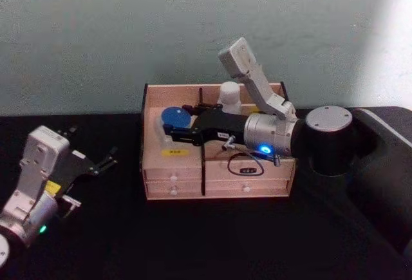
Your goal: Pick up the facial cleanser and watermelon frost from the table and place them into the tiered storage box.
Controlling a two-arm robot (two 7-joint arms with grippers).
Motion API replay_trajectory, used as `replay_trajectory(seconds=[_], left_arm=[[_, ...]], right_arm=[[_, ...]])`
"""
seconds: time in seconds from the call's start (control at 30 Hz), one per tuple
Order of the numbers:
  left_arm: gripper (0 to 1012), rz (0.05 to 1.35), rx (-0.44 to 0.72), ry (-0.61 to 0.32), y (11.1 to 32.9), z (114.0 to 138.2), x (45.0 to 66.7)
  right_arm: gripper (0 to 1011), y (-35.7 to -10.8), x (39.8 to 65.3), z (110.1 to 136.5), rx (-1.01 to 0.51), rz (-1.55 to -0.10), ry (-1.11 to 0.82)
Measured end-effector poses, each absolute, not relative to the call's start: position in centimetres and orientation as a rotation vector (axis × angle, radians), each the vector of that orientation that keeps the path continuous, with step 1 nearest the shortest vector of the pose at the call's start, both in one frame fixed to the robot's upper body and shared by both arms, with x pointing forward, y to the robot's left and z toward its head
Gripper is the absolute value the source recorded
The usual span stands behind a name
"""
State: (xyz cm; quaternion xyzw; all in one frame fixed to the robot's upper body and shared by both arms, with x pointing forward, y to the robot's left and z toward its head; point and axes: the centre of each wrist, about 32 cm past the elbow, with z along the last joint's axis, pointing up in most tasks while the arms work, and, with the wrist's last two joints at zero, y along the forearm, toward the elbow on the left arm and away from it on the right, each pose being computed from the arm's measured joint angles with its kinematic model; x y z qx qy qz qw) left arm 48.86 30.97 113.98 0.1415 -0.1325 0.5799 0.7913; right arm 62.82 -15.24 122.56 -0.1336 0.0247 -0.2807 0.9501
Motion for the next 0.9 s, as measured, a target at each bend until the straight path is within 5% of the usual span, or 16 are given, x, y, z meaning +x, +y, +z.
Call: replay_trajectory(seconds=[0.9], left_arm=[[1001, 1.248, 0.304, -0.285, 30.97, 113.98, 48.86]], right_arm=[[710, -15.20, 62.72, 122.12, -0.294, -0.577, 0.053]])
